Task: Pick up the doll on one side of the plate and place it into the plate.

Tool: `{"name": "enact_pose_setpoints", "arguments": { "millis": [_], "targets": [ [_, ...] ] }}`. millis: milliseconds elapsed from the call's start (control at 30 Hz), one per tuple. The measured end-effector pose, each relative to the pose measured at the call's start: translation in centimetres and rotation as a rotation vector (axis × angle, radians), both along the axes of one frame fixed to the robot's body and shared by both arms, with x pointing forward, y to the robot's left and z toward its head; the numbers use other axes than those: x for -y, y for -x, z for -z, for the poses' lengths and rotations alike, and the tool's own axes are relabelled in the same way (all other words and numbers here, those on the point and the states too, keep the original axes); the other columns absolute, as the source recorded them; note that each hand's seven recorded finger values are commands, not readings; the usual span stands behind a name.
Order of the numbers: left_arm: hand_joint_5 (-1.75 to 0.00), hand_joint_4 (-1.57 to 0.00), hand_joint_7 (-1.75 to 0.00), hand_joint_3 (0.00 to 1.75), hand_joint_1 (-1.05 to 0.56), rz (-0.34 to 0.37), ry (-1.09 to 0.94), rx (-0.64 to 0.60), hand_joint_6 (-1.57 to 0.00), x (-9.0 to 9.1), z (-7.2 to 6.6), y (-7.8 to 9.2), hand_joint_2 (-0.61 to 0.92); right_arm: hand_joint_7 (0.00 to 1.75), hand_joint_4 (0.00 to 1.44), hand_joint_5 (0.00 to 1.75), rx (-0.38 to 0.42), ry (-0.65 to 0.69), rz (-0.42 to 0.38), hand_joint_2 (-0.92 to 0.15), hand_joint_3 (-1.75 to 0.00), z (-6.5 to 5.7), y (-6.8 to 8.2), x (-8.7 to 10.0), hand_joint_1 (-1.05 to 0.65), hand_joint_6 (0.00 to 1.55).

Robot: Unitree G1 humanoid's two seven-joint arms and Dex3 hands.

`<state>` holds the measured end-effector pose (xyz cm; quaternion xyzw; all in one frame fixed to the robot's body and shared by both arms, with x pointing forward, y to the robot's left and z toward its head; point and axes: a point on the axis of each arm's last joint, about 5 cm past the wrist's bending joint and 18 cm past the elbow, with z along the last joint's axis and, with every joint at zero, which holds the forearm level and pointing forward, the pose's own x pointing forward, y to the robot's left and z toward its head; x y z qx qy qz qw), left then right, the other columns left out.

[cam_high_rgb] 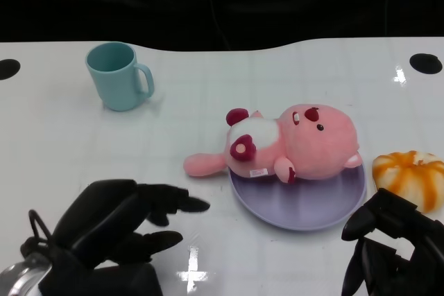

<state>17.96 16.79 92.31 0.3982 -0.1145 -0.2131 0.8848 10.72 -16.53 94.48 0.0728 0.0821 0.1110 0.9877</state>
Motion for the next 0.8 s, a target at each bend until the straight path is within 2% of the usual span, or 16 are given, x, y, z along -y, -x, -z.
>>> {"name": "enact_pose_setpoints", "arguments": {
  "millis": [33,167,233,400,467,567,800],
  "targets": [
    [-1.25,-0.87,-0.25,0.98,-0.04,-0.006,0.007,-0.005,-1.17,0.0,0.0,0.2,0.58,1.75,0.66,1.75,0.002,0.000,-0.001,-0.70,-1.31,0.0,0.0,0.0,-0.05,0.41],
    [-1.65,-0.88,-1.04,1.18,-0.09,-0.032,0.040,-0.048,-0.93,0.3,-0.1,1.1,0.52,1.75,0.65,1.75,0.004,-0.007,0.004,-0.70,-1.30,-0.1,-0.1,0.2,-0.05,0.40],
    [-1.73,-0.91,-1.22,1.28,-0.09,-0.031,0.059,-0.078,-0.90,0.4,0.0,1.3,0.47,1.75,0.65,1.75,0.005,-0.004,0.010,-0.70,-1.29,-0.1,-0.1,0.3,-0.05,0.40],
    [-1.68,-0.92,-1.31,1.40,-0.06,-0.034,0.124,-0.161,-0.90,0.2,0.9,1.2,0.39,1.75,0.64,1.75,0.005,-0.002,0.013,-0.70,-1.28,-0.1,-0.2,0.4,-0.05,0.39],
    [-1.71,-0.91,-1.51,1.47,-0.03,-0.029,0.174,-0.204,-0.85,-0.1,1.4,1.1,0.36,1.75,0.64,1.75,0.004,-0.001,0.012,-0.70,-1.27,-0.1,-0.2,0.4,-0.05,0.39],
    [-1.74,-0.90,-1.66,1.50,-0.05,-0.026,0.286,-0.277,-0.79,-0.6,2.1,0.9,0.37,1.75,0.64,1.75,0.000,0.000,0.012,-0.70,-1.27,0.0,-0.2,0.4,-0.04,0.39],
    [-1.75,-0.89,-1.71,1.50,-0.02,0.014,0.394,-0.444,-0.80,-1.1,2.6,0.7,0.36,1.75,0.64,1.75,-0.004,0.026,0.011,-0.70,-1.25,0.1,-0.2,0.4,-0.03,0.40]
  ]
}}
